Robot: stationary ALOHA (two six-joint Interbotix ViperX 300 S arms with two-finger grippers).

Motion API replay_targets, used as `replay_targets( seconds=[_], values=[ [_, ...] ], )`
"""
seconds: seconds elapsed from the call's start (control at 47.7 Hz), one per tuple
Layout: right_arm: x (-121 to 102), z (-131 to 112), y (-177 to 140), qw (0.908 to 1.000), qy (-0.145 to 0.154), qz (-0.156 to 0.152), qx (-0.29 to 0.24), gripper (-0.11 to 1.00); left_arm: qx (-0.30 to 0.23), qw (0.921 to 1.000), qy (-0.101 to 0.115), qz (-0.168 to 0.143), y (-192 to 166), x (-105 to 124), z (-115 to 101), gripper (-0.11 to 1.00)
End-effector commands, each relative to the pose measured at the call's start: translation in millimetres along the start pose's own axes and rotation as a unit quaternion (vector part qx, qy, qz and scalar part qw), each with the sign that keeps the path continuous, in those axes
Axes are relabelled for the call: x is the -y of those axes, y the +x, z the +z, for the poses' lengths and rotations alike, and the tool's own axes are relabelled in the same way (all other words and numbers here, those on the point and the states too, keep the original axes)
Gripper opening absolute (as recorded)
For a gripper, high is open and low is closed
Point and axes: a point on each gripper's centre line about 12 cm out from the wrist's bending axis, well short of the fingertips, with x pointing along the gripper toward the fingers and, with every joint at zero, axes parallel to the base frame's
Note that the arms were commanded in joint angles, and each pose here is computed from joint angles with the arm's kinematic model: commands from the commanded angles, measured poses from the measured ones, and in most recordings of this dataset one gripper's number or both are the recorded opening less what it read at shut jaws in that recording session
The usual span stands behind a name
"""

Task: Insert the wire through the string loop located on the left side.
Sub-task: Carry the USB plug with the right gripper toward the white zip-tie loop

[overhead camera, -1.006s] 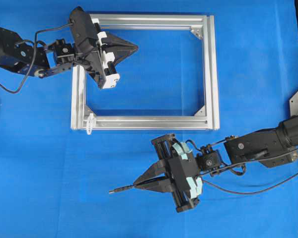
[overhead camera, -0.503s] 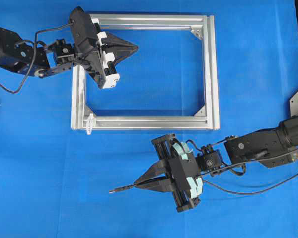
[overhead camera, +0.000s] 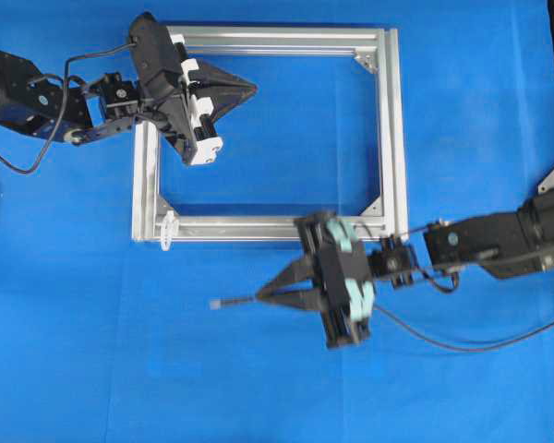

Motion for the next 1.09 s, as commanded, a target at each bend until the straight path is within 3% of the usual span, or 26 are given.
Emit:
replay_targets(
  seconds=[0.0, 0.356, 0.692, 1.069],
  values=[
    [12.9, 14.7, -7.3, 0.9996, 0.008, -0.014, 0.023, 0.02, 0.028, 0.9996, -0.001, -0.003, -0.5, 1.5, 19.0, 0.00],
    [59.1, 8.3, -15.2, 0.9971, 0.026, -0.070, 0.016, 0.02, 0.028, 0.9996, 0.000, -0.003, -0.4, 1.5, 18.8, 0.00],
    [61.9, 10.1, -11.9, 0.9969, 0.025, -0.072, 0.019, 0.02, 0.029, 0.9996, -0.001, -0.003, -0.2, 1.5, 19.5, 0.00],
    [67.0, 16.5, 25.8, 0.9972, 0.017, -0.069, 0.022, 0.02, 0.030, 0.9995, -0.003, -0.003, -0.4, 1.7, 20.1, 0.00]
  ],
)
